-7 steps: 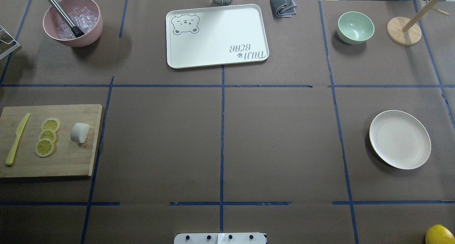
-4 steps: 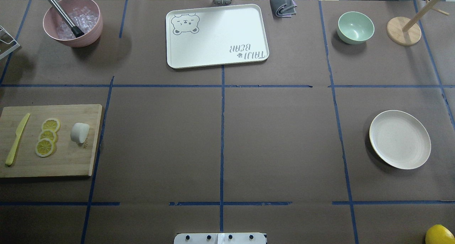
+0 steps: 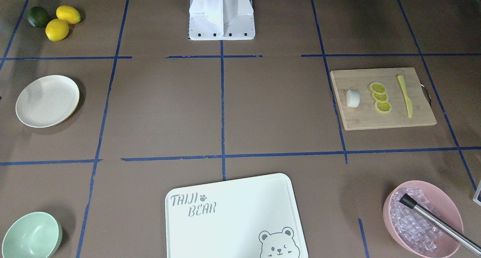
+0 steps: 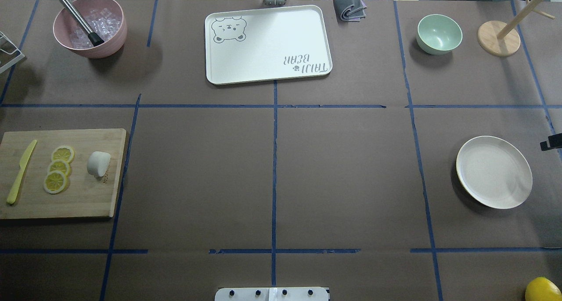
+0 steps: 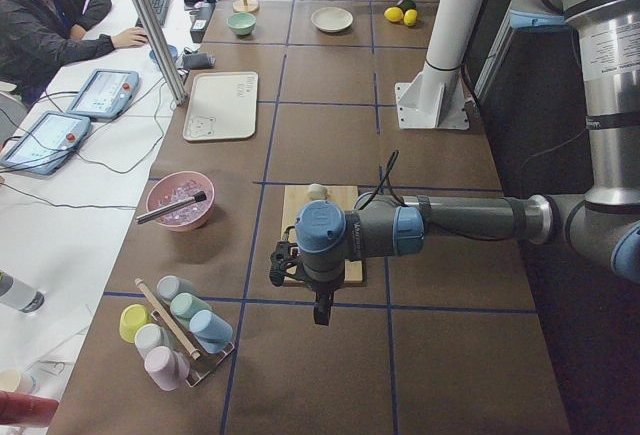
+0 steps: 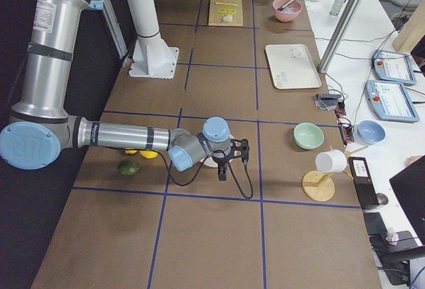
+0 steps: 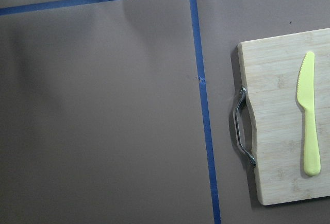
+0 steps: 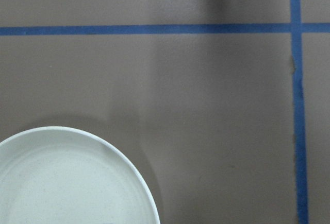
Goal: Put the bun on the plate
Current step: 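Reach the right gripper to the rim of the white plate and grip it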
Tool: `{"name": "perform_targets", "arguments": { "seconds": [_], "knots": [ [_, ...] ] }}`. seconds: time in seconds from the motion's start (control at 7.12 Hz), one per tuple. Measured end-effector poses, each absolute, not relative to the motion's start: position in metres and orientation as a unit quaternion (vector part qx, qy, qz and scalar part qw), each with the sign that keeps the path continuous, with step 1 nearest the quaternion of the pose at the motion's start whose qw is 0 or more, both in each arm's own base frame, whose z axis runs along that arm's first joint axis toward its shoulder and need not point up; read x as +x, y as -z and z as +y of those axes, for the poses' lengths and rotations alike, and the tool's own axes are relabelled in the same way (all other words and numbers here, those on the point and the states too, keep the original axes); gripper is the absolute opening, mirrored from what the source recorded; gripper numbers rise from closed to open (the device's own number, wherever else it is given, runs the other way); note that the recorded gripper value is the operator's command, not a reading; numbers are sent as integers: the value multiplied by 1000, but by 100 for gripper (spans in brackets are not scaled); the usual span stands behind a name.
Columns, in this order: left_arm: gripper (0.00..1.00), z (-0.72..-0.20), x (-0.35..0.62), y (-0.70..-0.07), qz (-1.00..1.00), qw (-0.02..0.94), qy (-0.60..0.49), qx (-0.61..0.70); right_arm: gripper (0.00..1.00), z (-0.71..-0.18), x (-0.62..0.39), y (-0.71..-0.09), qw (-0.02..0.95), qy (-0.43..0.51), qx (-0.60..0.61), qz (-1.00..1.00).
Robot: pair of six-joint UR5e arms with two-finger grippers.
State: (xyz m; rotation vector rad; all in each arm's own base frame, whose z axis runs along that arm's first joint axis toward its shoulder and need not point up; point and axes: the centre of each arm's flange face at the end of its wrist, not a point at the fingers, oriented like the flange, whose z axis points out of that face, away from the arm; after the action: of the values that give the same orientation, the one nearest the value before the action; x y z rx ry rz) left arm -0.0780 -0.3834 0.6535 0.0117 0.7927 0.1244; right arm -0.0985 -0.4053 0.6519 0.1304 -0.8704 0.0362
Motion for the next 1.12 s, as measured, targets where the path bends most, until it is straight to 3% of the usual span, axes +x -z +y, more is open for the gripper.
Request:
{"name": "perform_targets", "arguments": {
  "seconds": [0.14,0.42,0.56,0.7,0.84,1.12],
  "knots": [
    [100,-383,-78,-653,386,921,-60,6,96,-392,-116,-660,902,-15,63,-428],
    [100,-384,-78,-653,386,920,-61,6,51,-378,-137,-671,902,0,53,-428],
    [100,-384,-78,-653,386,920,-61,6,45,-375,-143,-675,904,7,47,-426],
    [100,-384,-78,-653,386,920,-61,7,18,-372,-146,-680,905,10,43,-424],
    [100,-384,-78,-652,386,920,-61,8,1,-371,-147,-683,905,11,40,-423],
    [100,-384,-78,-649,386,920,-63,11,0,-372,-148,-679,904,12,41,-426]
  ]
}}
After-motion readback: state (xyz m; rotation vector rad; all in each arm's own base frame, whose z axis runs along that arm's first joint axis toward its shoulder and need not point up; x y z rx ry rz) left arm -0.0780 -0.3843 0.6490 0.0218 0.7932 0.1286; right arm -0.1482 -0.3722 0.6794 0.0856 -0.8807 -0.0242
